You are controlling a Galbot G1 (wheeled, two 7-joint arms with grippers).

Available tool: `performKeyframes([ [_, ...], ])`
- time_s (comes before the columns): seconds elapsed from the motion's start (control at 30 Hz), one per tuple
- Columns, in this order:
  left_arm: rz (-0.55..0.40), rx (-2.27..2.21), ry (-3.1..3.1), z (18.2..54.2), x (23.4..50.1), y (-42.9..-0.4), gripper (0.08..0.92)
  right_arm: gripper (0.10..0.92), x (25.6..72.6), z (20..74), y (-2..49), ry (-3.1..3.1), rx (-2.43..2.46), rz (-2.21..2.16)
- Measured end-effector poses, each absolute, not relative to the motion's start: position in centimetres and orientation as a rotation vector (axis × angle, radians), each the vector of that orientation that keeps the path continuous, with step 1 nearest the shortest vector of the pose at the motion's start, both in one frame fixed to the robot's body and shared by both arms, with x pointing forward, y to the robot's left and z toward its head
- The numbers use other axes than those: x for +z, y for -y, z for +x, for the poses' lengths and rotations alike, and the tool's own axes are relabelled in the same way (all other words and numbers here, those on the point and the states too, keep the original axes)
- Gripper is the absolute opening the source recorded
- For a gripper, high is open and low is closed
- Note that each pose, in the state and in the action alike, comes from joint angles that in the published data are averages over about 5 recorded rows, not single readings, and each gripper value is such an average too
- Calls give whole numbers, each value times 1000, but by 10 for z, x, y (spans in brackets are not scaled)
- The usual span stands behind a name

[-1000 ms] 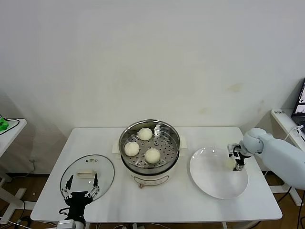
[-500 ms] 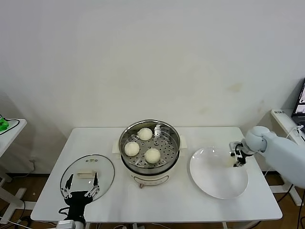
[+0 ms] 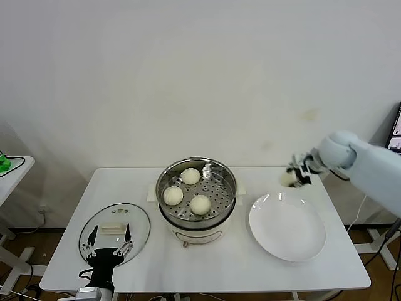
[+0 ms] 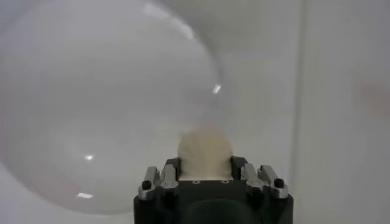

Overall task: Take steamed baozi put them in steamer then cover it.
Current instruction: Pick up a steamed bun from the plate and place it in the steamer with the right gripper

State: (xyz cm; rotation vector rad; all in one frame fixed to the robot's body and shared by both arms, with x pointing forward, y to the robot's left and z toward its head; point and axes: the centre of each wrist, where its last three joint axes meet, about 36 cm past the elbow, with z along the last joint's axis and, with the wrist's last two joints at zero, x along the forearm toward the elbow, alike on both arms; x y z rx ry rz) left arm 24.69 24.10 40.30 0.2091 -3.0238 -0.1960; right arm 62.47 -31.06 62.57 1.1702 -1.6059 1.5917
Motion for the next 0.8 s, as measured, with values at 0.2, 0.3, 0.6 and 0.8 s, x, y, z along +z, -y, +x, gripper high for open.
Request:
performKeyframes([
  [0.2, 213, -196, 3025, 248, 403, -241, 823, 525, 661, 621, 248, 1668, 1619, 1249],
  [0.3, 216, -196, 3026, 249, 403, -242, 823, 526, 672, 620, 220, 1685, 1618, 1284],
  [0.6, 222, -189, 3034, 253, 404, -244, 823, 526, 673, 618, 143, 1662, 1548, 1394],
  [0.8, 221, -178, 3041, 255, 405, -243, 823, 526, 656, 617, 109, 1596, 1502, 1435],
])
